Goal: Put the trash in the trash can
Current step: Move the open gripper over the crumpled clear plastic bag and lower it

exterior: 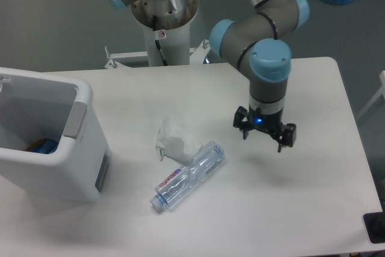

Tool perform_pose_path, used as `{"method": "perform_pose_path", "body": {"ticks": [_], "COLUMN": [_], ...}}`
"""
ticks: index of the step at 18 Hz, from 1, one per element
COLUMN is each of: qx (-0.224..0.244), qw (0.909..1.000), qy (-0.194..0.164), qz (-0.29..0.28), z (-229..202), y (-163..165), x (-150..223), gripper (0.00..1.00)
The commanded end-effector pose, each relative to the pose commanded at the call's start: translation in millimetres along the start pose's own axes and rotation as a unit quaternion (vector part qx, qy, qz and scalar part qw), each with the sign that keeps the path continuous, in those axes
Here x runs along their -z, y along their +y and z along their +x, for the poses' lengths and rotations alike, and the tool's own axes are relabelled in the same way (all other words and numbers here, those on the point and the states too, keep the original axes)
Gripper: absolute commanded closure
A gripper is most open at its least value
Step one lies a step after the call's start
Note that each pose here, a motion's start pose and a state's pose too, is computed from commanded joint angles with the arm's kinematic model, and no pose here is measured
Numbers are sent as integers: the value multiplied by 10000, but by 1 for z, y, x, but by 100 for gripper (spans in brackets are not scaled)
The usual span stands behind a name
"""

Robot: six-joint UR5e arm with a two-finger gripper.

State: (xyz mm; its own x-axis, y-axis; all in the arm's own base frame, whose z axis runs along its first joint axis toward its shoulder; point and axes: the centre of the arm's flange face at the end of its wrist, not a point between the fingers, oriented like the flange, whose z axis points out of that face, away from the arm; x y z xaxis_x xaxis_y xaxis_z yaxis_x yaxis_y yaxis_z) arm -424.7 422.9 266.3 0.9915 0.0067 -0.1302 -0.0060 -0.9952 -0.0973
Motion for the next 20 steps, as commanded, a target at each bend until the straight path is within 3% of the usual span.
{"method": "perform_pose_path", "body": {"ticks": [3,7,10,20], "qx": [-134,414,380,356], "qw": [9999,9988,9987,9973], "qy": [83,238,327,544], "qz": [-4,-69,-126,-334], "z": [30,78,109,141], "y": [-10,-27,-45,-51], "x": [7,1,-8,-32], "gripper": [0,0,0,0]}}
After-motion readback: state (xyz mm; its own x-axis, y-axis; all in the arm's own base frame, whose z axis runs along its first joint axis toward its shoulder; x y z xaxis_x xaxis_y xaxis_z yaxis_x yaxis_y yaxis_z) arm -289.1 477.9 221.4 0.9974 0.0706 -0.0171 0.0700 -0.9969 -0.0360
